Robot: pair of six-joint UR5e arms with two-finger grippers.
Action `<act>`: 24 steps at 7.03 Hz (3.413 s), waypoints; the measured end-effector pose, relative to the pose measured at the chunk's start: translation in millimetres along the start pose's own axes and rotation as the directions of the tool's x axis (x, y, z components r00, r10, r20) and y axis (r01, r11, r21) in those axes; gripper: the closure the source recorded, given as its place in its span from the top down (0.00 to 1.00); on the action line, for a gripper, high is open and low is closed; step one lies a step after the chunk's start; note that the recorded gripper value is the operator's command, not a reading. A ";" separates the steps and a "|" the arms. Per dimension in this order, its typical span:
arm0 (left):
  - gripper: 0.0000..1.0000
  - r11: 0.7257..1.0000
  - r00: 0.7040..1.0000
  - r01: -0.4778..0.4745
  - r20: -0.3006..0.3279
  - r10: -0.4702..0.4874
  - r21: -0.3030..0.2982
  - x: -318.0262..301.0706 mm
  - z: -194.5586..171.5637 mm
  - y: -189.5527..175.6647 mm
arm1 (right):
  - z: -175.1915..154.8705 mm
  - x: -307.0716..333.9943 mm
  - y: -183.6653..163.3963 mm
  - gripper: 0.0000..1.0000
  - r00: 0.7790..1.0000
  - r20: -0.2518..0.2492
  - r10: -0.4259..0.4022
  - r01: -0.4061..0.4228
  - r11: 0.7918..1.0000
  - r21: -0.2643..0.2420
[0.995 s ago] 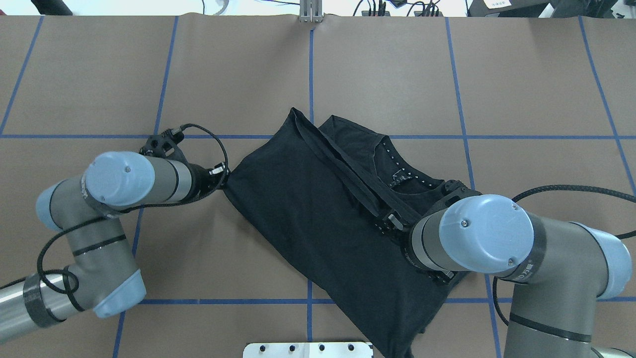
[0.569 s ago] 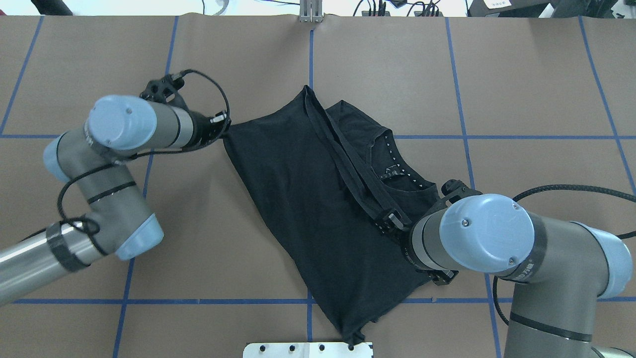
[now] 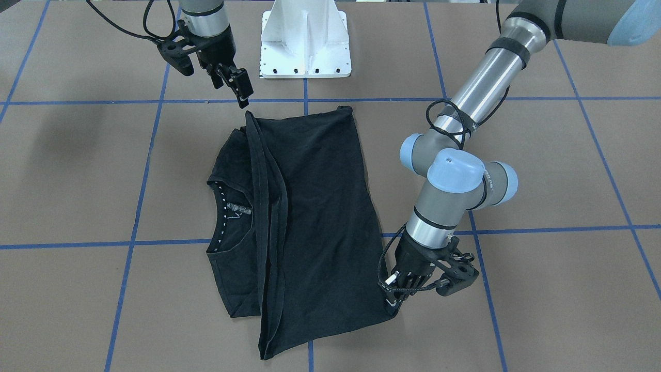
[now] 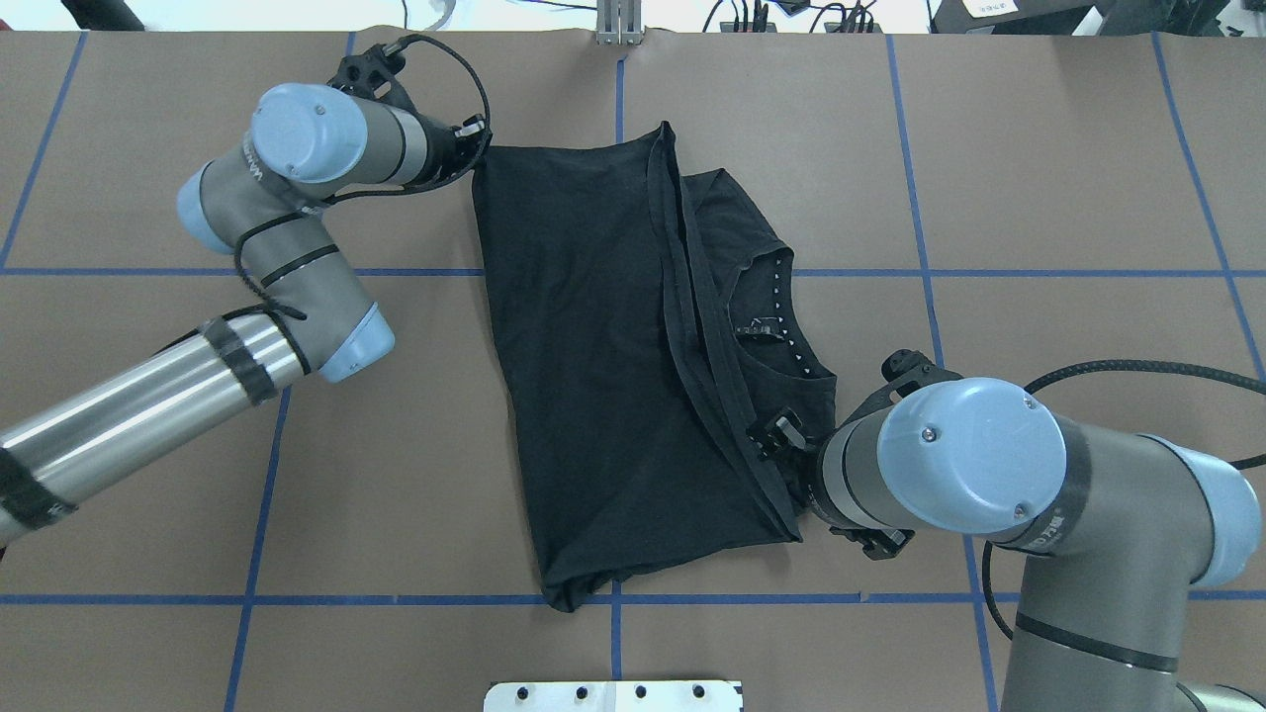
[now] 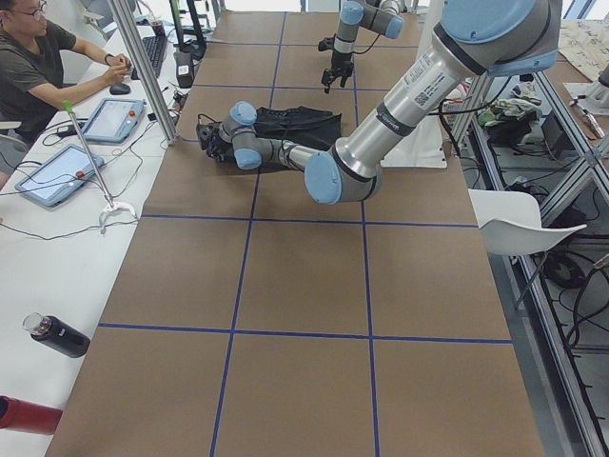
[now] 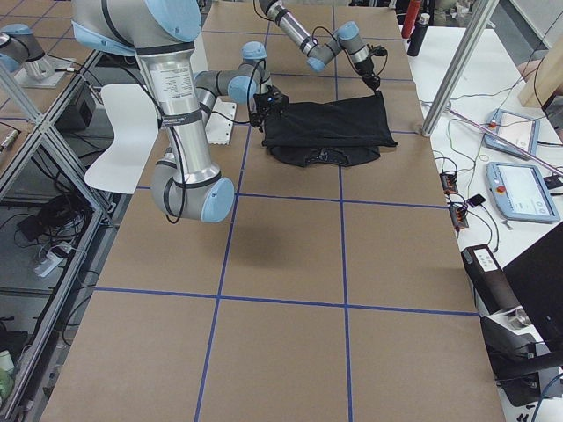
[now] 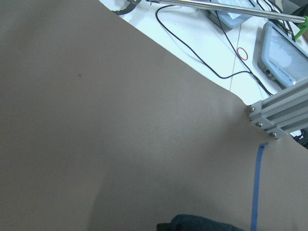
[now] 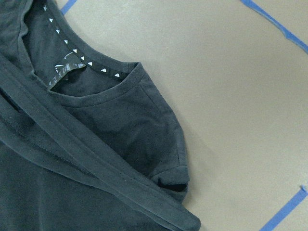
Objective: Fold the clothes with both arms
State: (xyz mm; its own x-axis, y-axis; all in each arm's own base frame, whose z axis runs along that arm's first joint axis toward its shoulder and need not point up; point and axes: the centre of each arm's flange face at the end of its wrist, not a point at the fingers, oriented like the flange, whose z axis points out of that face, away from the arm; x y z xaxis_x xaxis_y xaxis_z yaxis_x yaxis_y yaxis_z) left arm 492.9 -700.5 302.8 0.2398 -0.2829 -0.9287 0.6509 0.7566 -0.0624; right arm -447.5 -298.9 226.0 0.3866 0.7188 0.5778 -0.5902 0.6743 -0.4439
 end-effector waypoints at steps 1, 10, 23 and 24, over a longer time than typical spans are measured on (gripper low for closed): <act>0.99 1.000 1.000 -0.011 -0.004 0.011 0.012 -1.8 5.1 -5.8 | 3.1 -9.1 2.3 1.00 1.000 0.017 -0.004 0.003 1.000 0.020; 0.99 0.988 0.999 -0.025 -0.045 0.018 -0.153 -128.5 -200.2 26.7 | 54.9 -15.9 66.5 0.49 0.610 -0.087 -0.788 0.791 0.611 0.016; 0.99 0.988 0.999 0.027 -0.015 -0.029 -0.155 -141.7 -196.1 28.7 | 105.2 -44.1 60.7 0.00 0.115 -0.179 -0.977 0.975 0.146 -0.167; 0.99 0.988 0.999 0.027 -0.016 -0.029 -0.155 -141.3 -196.2 28.7 | 105.8 -43.4 59.9 0.00 0.119 -0.180 -0.976 0.974 0.150 -0.168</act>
State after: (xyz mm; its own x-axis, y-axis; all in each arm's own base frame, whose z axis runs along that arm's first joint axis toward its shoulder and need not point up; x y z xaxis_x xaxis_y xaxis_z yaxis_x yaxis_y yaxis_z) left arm 336.3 -523.2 360.4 0.2089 -0.2954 -0.9322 0.5378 0.8309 -0.1428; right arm -574.6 -307.7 246.8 0.7499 -0.5424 0.3788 0.4072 0.8297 0.3818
